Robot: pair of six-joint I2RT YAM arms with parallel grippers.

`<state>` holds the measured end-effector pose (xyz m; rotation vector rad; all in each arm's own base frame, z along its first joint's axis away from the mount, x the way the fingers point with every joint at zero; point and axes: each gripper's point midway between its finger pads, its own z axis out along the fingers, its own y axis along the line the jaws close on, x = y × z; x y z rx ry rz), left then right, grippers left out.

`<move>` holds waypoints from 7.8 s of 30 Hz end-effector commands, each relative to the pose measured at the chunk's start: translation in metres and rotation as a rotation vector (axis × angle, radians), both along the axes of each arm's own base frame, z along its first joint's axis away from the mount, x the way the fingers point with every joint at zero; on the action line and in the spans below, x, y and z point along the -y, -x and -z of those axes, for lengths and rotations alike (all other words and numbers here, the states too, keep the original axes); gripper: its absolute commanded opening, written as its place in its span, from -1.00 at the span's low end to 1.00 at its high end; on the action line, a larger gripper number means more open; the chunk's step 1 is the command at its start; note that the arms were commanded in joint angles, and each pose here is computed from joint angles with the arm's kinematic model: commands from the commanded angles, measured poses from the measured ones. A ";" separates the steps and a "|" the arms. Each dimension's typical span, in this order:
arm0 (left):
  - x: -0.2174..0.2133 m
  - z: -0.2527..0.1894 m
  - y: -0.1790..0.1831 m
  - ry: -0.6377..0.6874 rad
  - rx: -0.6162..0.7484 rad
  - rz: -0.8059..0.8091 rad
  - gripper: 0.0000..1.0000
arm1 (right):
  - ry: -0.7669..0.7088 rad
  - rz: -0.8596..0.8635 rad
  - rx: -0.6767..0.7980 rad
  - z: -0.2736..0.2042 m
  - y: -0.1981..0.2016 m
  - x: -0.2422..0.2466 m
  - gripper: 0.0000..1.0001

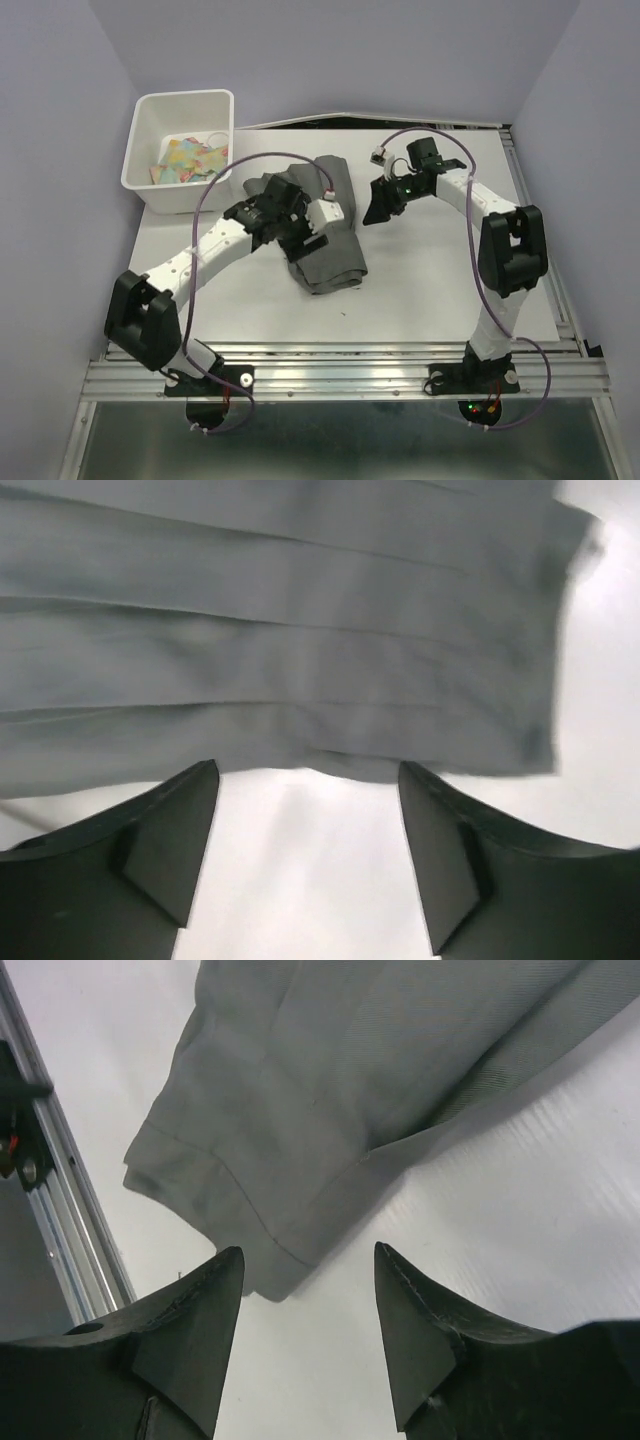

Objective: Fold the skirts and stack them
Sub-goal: Fold the skirt, then neatly place the folded skirt to the corner

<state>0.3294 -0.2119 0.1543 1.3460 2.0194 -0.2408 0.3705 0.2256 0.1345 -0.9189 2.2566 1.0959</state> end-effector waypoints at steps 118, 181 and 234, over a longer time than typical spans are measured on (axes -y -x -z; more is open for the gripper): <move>0.126 0.017 -0.012 -0.044 -0.060 0.243 -1.00 | -0.027 -0.143 -0.158 0.095 0.040 -0.038 0.27; 0.084 0.071 0.000 0.331 -0.450 -0.233 0.15 | 0.162 0.425 -0.128 0.067 0.014 -0.003 0.43; -0.049 -0.074 -0.042 0.391 -0.038 -0.461 0.69 | 0.703 0.645 -0.106 0.141 -0.047 0.177 0.91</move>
